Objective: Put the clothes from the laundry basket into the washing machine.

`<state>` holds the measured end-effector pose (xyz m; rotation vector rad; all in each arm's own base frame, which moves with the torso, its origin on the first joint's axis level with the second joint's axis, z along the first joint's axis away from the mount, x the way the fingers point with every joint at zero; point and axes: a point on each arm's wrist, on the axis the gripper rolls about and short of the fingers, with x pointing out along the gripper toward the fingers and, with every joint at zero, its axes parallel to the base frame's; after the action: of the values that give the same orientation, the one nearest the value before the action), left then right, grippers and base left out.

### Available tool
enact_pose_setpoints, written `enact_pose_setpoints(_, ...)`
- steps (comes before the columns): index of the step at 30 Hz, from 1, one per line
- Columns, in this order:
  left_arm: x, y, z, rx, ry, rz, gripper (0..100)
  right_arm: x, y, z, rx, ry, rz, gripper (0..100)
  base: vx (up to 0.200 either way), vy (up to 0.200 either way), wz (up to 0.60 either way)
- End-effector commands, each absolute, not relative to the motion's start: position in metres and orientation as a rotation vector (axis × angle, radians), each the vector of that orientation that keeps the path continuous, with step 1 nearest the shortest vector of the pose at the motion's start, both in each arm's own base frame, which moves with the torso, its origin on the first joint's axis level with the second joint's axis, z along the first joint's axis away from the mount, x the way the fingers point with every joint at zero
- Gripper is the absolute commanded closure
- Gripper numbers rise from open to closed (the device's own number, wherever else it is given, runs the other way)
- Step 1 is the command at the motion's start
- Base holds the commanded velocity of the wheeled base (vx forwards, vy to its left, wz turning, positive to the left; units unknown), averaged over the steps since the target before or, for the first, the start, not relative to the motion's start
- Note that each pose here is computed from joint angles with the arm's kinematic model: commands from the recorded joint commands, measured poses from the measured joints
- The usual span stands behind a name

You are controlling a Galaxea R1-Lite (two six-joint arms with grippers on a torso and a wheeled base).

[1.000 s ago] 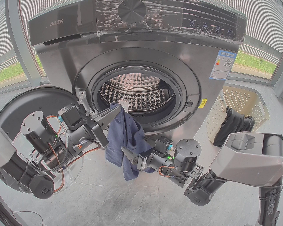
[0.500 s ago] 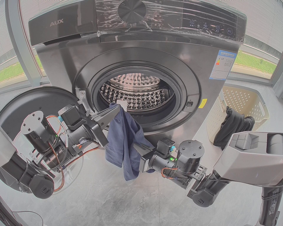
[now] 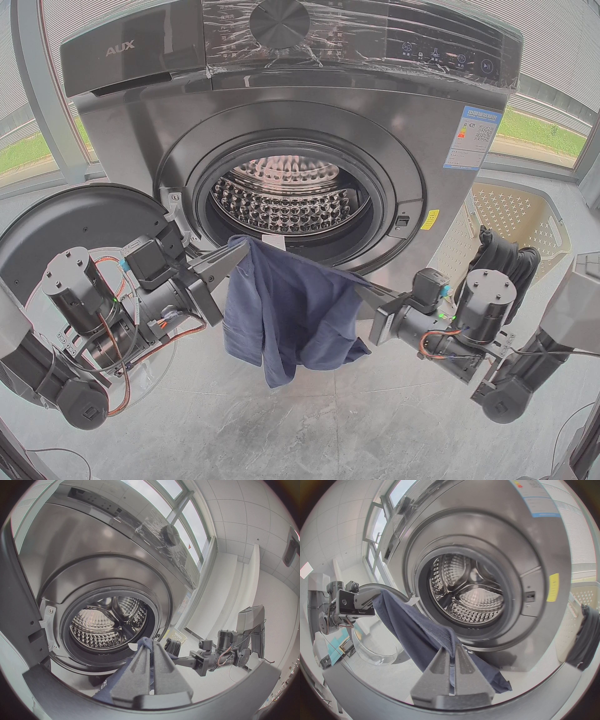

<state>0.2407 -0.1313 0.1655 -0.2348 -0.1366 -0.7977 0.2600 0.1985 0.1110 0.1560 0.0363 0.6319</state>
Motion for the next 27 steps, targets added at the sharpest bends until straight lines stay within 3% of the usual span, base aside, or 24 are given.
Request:
enact_pose_setpoints(1,0.238,-0.125,0.169,-0.245,-0.143,-0.784,100,0.241,0.170,0.133,0.183,0.000,0.592,100,0.000,0.000,0.00)
enact_pose_setpoints(9,0.228,-0.123,0.186,-0.251,-0.212,-0.791,100,0.222,0.160,0.172,0.229,-0.137,0.613,100,0.000,0.000,0.00)
enact_pose_setpoints(27,0.220,-0.114,0.219,-0.251,-0.335,-0.763,100,0.220,0.159,0.212,0.277,-0.297,0.625,100,0.000,0.000,0.00)
